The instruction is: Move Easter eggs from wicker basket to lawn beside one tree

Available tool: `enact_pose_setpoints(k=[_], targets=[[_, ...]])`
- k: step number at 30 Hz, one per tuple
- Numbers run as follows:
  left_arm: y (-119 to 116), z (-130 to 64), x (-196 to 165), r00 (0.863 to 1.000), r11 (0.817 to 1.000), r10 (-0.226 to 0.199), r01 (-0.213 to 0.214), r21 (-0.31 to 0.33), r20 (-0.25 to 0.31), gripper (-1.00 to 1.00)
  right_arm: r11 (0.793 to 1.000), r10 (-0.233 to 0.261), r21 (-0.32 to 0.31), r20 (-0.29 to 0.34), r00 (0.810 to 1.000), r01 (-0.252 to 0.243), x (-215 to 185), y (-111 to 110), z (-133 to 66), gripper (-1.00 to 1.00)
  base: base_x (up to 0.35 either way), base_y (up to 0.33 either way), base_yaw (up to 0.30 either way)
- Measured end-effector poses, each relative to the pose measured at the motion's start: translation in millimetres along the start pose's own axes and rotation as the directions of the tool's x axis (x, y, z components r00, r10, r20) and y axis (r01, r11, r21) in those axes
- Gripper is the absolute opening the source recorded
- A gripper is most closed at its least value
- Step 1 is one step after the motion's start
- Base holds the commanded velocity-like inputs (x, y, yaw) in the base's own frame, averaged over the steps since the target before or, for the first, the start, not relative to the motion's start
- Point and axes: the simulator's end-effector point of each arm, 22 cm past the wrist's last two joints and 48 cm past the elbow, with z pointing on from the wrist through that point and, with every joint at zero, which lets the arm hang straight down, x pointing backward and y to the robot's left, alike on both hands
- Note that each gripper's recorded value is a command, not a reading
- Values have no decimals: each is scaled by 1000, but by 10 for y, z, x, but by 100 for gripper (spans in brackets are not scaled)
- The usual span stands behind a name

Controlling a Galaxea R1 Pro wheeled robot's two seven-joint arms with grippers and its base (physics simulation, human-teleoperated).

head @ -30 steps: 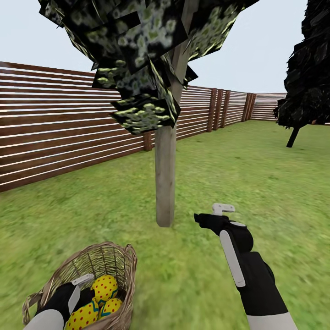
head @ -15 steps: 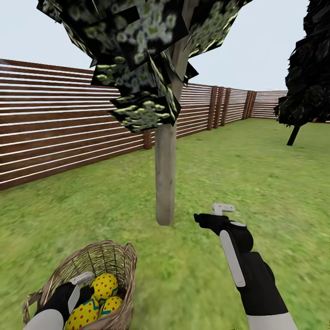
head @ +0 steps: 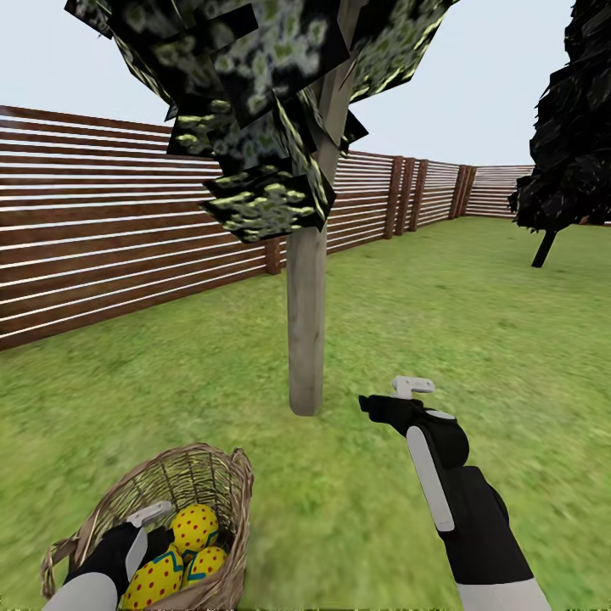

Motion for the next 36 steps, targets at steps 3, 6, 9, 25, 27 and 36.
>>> enact_pose_setpoints(k=[3, 6, 9, 25, 27, 36], targets=[[13, 42, 37, 1000, 1000, 3, -3, -5, -5, 100, 1000, 1, 1, -12, 1000, -1, 58, -10, 49, 100, 0, 0, 0], [19, 71, 68, 1000, 1000, 5, -5, -8, -10, 100, 1000, 1, 2, -20, 1000, -1, 96, -17, 81, 100, 0, 0, 0], [12, 74, 76, 1000, 1000, 6, -6, -7, -10, 100, 1000, 1, 2, -20, 1000, -1, 96, -17, 81, 100, 0, 0, 0], [43, 186, 219, 999, 1000, 16, -16, -20, -39, 100, 1000, 4, 7, -53, 999, -4, 258, -47, 209, 100, 0, 0, 0], [43, 186, 217, 999, 1000, 16, -17, -20, -39, 100, 1000, 4, 7, -54, 999, -4, 258, -49, 209, 100, 0, 0, 0], [49, 184, 204, 999, 1000, 17, -18, -21, -35, 100, 1000, 5, 8, -54, 999, -4, 259, -52, 210, 100, 0, 0, 0]])
